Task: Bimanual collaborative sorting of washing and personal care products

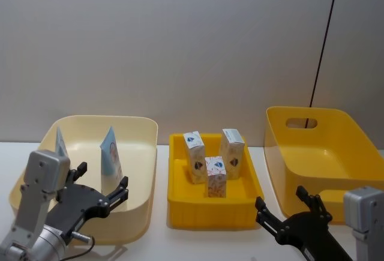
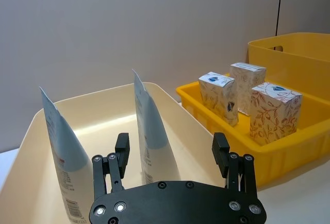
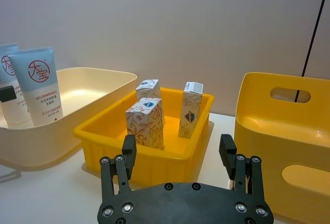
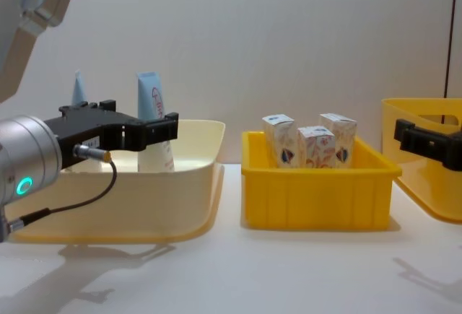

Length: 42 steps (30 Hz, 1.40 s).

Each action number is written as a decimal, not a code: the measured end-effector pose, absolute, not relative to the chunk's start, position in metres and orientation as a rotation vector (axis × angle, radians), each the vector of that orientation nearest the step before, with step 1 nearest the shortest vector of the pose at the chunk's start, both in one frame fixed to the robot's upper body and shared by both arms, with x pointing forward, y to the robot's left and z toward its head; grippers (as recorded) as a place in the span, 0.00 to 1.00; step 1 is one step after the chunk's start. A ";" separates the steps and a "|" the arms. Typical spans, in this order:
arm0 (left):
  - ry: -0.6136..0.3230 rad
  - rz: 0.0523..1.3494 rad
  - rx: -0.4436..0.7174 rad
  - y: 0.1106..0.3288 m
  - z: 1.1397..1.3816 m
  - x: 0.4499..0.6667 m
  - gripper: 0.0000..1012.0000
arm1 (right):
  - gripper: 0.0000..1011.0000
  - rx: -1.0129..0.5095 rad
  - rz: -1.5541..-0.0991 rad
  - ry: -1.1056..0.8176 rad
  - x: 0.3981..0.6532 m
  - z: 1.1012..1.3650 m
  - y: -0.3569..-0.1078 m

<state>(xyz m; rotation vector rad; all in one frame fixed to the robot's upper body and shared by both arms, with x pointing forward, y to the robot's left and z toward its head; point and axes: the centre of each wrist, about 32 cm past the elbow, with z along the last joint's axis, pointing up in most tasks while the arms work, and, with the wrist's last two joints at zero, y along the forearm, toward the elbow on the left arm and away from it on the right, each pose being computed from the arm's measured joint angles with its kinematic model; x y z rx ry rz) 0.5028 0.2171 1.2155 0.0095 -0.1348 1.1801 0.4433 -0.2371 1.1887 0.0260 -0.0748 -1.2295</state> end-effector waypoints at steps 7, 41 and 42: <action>-0.103 1.164 0.004 0.221 1.218 0.510 0.99 | 0.99 0.026 -1.229 -0.075 0.443 1.189 -0.237; -0.066 1.182 0.018 0.214 1.214 0.557 0.99 | 0.99 0.026 -1.229 -0.075 0.443 1.189 -0.237; -0.066 1.182 0.018 0.214 1.214 0.557 0.99 | 0.99 0.026 -1.229 -0.075 0.443 1.189 -0.237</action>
